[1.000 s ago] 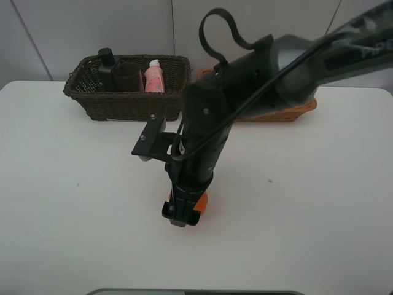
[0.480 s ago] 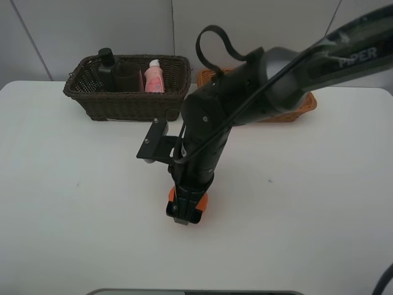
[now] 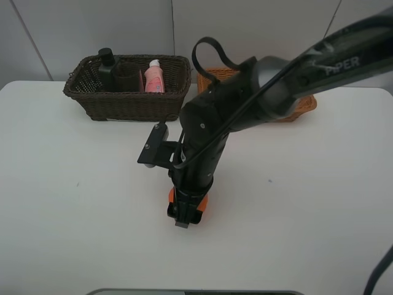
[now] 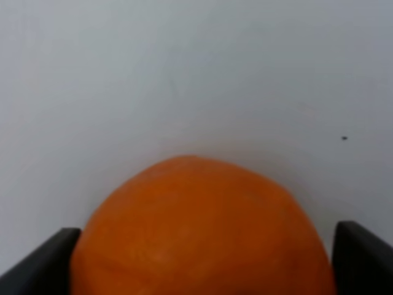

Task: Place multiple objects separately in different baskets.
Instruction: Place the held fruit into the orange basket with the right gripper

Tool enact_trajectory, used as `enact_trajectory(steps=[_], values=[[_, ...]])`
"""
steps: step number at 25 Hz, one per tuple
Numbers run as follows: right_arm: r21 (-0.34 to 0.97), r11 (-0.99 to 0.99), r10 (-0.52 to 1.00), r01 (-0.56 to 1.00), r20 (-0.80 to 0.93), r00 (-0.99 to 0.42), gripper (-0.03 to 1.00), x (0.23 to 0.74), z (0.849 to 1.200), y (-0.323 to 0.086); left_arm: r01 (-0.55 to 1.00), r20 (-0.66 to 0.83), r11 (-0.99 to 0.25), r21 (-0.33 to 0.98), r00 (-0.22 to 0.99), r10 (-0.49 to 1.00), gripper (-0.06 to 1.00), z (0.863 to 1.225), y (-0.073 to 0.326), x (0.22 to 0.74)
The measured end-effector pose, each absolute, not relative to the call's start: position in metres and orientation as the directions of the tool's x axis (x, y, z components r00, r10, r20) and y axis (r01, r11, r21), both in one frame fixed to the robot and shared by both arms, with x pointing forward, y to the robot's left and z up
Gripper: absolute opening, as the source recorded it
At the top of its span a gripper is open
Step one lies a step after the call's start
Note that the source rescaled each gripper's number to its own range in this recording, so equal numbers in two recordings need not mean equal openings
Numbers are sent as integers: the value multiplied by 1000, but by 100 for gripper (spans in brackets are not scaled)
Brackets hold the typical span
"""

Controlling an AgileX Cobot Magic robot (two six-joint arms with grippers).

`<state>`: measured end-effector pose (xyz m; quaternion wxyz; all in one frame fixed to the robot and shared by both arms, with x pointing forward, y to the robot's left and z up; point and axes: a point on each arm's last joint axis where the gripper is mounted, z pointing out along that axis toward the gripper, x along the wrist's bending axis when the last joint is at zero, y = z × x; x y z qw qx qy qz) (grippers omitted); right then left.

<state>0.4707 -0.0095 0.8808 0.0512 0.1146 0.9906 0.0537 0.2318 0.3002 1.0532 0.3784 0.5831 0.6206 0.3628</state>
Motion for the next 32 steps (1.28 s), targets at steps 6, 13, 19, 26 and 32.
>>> enact_trajectory(steps=[6,13,19,26,32], values=[[102,970,228,219,-87,-970,61,470,881,-11,449,-46,57,892,-34,998,100,1053,300,232],[99,971,227,219,-86,-970,61,470,881,-11,449,-46,57,892,-34,998,100,1053,300,232],[99,971,227,219,-86,-970,61,470,881,-11,449,-46,57,892,-34,998,100,1053,300,232],[90,968,240,233,-82,-967,61,476,907,-7,449,-46,57,892,-34,998,100,1053,300,232],[151,916,388,371,-97,-917,61,507,947,-12,449,-46,57,892,-34,998,100,1053,300,232]])
